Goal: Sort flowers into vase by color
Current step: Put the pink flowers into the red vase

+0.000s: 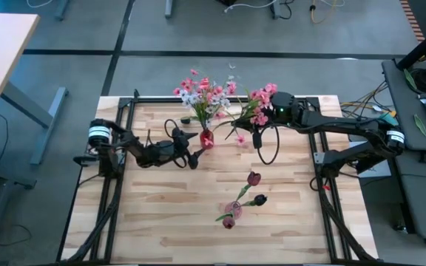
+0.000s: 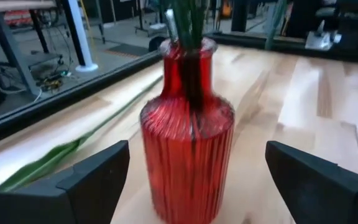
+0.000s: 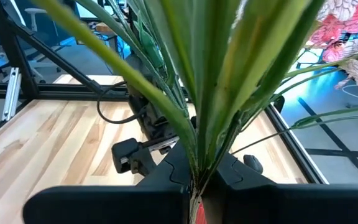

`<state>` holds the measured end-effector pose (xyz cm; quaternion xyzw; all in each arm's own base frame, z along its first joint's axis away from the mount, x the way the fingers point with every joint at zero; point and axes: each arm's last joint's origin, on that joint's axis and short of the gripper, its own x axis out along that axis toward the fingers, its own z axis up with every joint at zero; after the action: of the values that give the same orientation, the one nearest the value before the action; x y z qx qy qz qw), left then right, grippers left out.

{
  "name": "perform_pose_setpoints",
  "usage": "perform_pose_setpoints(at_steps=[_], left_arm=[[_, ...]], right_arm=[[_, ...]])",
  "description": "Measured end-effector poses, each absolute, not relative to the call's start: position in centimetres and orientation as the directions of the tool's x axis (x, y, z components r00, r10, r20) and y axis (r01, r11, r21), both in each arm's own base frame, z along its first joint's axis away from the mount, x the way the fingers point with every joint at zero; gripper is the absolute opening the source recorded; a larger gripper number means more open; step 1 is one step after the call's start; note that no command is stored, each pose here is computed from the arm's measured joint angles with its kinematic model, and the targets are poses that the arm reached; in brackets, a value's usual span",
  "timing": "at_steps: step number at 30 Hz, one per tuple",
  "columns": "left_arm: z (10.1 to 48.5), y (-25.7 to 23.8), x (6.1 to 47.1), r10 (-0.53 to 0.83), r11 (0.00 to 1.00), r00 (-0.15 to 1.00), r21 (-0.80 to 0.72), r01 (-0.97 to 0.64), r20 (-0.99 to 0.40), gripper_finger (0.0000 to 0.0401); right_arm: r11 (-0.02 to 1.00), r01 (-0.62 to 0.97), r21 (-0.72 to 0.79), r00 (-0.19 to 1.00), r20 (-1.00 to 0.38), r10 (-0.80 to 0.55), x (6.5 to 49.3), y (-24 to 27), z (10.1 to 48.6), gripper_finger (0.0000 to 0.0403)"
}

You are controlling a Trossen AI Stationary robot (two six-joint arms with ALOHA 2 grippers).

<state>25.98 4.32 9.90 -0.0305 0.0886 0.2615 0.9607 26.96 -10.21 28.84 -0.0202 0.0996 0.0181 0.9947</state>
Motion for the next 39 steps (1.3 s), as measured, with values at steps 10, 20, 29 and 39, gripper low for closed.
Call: perform_pose_setpoints(at_steps=[10, 20, 29, 39], left_arm=[[8.0, 5.0, 26.6, 0.522, 0.847, 0.841, -0.033, -0.531, -0.142, 0.0357], [6.1, 5.9, 27.7, 0.532, 0.841, 0.837, -0.037, -0.540, -0.127, 0.0363], [6.3, 6.6, 28.2, 0.543, 0.838, 0.833, 0.007, -0.546, -0.107, 0.0356], [6.3, 6.6, 28.5, 0.536, 0.843, 0.838, 0.005, -0.538, -0.102, 0.0320]], right_arm=[[0.998, -0.042, -0.038, 0.979, -0.199, 0.033, 27.0, -10.2, 28.8, 0.0009], [0.998, -0.042, -0.039, 0.979, -0.199, 0.033, 27.0, -10.2, 28.8, 0.0009], [0.998, -0.043, -0.045, 0.979, -0.199, 0.034, 27.0, -10.2, 28.8, 0.0009], [0.995, -0.092, -0.045, 0.983, -0.162, 0.084, 28.1, -10.5, 28.2, 0.0009]])
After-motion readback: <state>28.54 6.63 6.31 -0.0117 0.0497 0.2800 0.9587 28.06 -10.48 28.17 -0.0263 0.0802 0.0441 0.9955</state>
